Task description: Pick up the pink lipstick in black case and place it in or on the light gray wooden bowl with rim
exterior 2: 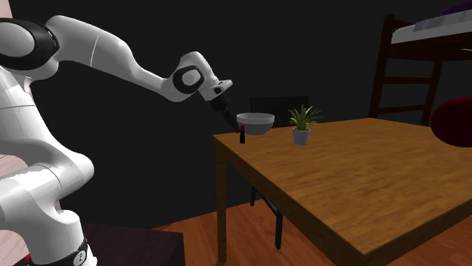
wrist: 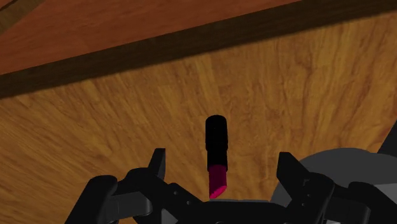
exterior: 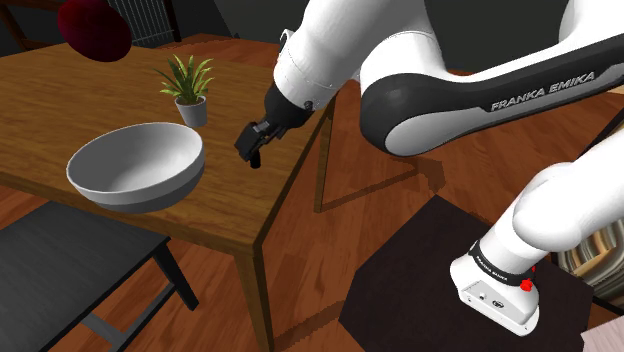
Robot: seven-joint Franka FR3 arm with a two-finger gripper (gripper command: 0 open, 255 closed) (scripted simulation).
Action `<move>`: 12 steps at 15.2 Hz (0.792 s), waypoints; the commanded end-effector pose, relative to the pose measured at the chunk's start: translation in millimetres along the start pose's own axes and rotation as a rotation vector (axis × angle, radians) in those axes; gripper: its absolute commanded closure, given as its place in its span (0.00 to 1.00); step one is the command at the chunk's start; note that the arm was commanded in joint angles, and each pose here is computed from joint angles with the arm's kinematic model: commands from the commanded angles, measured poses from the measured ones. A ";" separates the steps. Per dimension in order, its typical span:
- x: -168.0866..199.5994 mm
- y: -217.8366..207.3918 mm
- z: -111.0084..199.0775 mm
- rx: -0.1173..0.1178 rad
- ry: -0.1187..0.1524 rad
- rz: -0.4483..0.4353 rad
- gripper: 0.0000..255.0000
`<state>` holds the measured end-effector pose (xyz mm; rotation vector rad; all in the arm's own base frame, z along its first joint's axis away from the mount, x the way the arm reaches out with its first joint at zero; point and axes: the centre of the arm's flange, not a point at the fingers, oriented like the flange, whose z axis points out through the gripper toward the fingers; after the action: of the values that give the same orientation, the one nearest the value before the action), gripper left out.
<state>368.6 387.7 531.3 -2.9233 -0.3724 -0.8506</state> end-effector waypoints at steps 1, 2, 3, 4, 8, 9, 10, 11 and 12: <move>0.2 -0.8 10.8 0.001 0.001 0.000 0.00; 0.2 -0.8 16.1 0.001 0.001 0.000 0.00; 0.2 -0.8 21.4 0.001 0.001 0.000 0.00; 0.2 -0.8 29.7 0.001 0.001 0.000 0.00; 0.2 -0.8 29.7 0.001 0.001 0.000 0.00; 0.2 -0.8 29.7 0.001 0.001 0.000 0.00; 0.2 -0.8 29.7 0.001 0.001 0.000 0.00; 0.2 -0.8 29.7 0.001 0.001 0.000 0.00; 0.2 -0.8 29.6 0.001 0.001 0.000 0.00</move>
<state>383.9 392.5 506.4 -2.9220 -0.3730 -0.8525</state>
